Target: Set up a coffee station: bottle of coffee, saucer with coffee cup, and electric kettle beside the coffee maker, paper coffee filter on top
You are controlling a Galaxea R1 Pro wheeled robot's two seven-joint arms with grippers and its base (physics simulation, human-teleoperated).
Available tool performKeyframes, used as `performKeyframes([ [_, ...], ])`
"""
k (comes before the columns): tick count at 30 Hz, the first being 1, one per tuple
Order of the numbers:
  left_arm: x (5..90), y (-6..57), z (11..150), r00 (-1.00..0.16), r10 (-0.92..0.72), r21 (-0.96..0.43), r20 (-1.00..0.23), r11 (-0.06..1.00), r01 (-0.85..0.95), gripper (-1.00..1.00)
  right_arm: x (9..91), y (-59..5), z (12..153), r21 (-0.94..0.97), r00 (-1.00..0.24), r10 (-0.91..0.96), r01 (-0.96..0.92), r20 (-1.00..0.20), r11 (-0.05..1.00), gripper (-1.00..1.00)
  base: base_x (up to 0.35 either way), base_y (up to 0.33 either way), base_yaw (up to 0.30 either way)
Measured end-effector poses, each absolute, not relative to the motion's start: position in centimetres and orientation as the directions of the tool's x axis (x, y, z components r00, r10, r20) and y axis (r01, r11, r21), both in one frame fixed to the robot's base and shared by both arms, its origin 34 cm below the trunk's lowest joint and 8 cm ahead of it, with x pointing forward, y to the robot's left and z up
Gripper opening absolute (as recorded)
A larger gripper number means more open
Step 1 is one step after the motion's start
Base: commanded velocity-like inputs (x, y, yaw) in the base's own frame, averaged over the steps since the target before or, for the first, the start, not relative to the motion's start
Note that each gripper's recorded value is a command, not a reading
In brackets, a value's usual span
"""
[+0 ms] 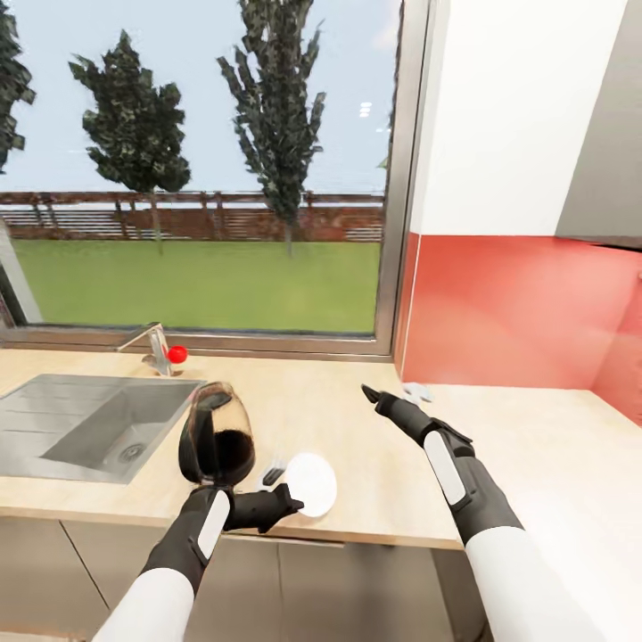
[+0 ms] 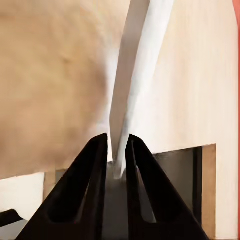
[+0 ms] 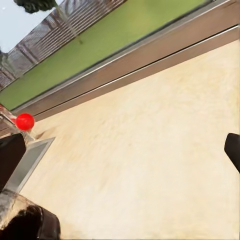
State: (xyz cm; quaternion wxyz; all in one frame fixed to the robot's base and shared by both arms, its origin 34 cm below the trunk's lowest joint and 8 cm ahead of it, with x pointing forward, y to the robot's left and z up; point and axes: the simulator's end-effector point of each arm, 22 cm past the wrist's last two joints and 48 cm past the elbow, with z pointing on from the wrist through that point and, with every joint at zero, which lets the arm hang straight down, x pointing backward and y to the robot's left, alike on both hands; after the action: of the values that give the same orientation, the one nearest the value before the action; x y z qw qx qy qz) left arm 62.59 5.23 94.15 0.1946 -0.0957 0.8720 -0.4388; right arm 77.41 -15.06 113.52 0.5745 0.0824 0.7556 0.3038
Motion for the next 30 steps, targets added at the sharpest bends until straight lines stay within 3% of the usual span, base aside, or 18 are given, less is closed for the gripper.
performKeyframes([
  [16, 62.90, 5.09, 94.66, -0.903, -0.338, -0.808, -0.265, 0.589, 0.017, -1.00, 77.37, -14.76, 113.49, 0.554, -0.329, 0.472, -0.228, -0.818, 0.801, 1.00, -0.337, 0.107, 0.000],
  [30, 62.82, 5.21, 94.57, -0.904, -0.337, -0.807, -0.264, 0.590, 0.016, -1.00, 77.35, -14.72, 113.56, 0.554, -0.328, 0.472, -0.229, -0.818, 0.800, 1.00, -0.286, 0.226, 0.000],
])
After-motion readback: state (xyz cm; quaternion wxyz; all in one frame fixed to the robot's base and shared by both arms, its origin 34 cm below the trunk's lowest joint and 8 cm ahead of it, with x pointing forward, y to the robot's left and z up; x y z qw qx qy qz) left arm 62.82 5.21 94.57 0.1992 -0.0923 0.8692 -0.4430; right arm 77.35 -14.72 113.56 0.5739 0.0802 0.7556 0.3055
